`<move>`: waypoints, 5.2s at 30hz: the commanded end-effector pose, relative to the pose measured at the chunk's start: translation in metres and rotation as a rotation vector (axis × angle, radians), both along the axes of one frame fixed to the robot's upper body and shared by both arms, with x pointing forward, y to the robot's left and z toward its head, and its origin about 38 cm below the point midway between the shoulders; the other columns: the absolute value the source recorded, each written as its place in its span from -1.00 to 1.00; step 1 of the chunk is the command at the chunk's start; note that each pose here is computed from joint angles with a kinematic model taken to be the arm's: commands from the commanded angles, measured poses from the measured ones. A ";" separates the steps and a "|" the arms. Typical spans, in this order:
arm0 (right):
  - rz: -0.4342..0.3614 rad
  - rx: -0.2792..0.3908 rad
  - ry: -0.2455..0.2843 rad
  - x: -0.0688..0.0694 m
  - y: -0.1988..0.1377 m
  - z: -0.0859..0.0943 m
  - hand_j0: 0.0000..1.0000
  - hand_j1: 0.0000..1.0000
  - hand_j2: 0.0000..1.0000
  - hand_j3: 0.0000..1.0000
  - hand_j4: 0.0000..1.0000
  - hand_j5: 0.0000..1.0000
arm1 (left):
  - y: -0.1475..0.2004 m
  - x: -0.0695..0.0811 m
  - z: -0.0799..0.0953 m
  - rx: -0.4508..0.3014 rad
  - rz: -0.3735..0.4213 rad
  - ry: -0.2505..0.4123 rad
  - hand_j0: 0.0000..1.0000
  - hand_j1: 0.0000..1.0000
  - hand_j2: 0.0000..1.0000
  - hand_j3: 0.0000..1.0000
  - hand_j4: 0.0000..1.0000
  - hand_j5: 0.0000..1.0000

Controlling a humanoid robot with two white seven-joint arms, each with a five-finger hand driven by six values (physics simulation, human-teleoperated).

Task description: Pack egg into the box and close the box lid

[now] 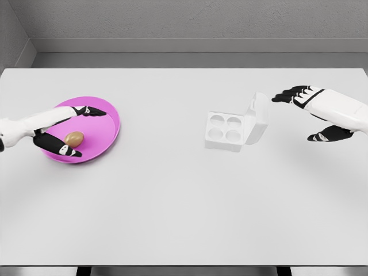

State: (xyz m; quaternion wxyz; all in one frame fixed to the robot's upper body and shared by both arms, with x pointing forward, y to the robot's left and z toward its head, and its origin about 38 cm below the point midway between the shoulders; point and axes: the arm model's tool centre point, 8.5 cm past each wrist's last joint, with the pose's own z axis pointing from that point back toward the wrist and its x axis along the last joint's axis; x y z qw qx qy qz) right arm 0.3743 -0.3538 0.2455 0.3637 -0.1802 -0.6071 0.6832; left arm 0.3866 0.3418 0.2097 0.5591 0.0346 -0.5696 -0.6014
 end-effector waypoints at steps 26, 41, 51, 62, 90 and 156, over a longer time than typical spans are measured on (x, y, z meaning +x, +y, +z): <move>-0.008 -0.007 0.017 -0.003 -0.004 -0.004 1.00 1.00 1.00 1.00 1.00 1.00 | 0.017 0.017 -0.038 0.229 0.162 -0.029 0.76 0.76 0.76 0.76 0.76 0.76; -0.006 -0.009 0.024 -0.003 -0.004 -0.006 1.00 1.00 1.00 1.00 1.00 1.00 | 0.016 0.020 -0.046 0.327 0.175 -0.058 0.71 0.71 0.71 0.71 0.71 0.71; -0.008 -0.008 0.026 -0.003 -0.004 -0.007 1.00 1.00 1.00 1.00 1.00 1.00 | 0.015 0.021 -0.051 0.338 0.176 -0.056 0.65 0.65 0.65 0.65 0.65 0.65; -0.040 -0.016 0.048 -0.002 -0.015 -0.015 1.00 1.00 1.00 1.00 1.00 1.00 | 0.015 0.021 -0.054 0.341 0.180 -0.048 0.59 0.59 0.59 0.59 0.59 0.59; -0.145 0.006 0.185 0.019 -0.029 -0.078 1.00 1.00 1.00 1.00 1.00 1.00 | 0.020 0.021 -0.061 0.339 0.192 -0.027 0.17 0.17 0.17 0.17 0.17 0.17; -0.183 -0.010 0.195 0.030 -0.041 -0.081 1.00 1.00 1.00 1.00 1.00 1.00 | -0.095 0.032 -0.028 0.040 0.043 -0.172 -0.22 -0.22 -0.22 -0.22 -0.22 -0.22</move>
